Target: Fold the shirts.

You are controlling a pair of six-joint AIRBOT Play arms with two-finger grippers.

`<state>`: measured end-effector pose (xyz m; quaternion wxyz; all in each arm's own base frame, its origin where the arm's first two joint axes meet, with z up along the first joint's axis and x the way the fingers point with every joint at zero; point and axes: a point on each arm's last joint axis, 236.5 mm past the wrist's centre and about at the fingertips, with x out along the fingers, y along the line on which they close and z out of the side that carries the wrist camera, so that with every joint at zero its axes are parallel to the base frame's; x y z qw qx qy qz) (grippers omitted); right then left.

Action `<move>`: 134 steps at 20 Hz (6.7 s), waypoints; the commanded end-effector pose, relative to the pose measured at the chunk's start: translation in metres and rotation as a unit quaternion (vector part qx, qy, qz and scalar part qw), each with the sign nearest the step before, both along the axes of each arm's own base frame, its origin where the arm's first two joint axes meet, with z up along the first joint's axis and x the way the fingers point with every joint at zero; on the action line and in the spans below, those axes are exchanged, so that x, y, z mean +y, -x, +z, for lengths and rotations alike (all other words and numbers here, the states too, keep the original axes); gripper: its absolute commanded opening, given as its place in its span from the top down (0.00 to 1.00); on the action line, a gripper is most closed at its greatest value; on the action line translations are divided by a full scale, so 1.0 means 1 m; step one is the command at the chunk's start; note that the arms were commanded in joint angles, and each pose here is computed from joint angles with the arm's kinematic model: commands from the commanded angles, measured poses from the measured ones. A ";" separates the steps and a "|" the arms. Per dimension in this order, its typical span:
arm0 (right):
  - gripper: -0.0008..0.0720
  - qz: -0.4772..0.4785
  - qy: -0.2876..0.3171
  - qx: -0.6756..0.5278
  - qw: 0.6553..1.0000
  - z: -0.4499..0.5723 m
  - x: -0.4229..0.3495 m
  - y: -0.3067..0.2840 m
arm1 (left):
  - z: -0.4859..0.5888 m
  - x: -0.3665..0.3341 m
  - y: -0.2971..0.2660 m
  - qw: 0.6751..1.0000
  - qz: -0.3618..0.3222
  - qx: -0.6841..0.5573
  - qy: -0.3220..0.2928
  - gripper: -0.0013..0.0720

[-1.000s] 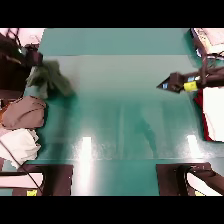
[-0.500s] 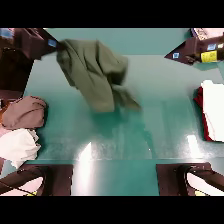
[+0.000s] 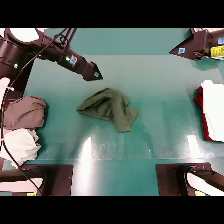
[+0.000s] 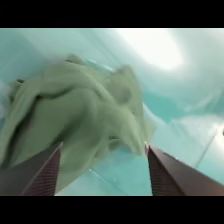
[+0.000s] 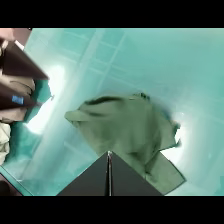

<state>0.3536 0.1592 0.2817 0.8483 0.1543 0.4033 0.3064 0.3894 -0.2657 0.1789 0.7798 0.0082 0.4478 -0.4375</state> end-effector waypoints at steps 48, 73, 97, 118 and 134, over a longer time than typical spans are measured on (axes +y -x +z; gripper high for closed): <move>0.40 -0.032 0.022 0.223 0.974 -0.327 0.113 0.045 | -0.123 0.054 0.017 0.987 0.101 0.114 0.043 0.95; 0.97 -0.085 0.109 0.063 0.988 -0.046 -0.060 0.066 | 0.144 0.104 0.107 0.983 0.036 -0.173 -0.048 0.95; 0.40 -0.187 0.097 0.120 0.970 -0.145 -0.139 -0.085 | -0.067 0.183 -0.004 0.976 0.159 0.149 0.016 0.26; 0.40 -0.098 0.070 0.110 0.987 -0.158 -0.053 0.005 | -0.259 0.171 0.076 0.907 0.306 0.278 0.077 0.39; 0.40 -0.109 -0.013 0.328 0.938 -0.268 -0.020 0.101 | -0.163 0.139 0.039 0.947 0.202 0.219 0.118 0.95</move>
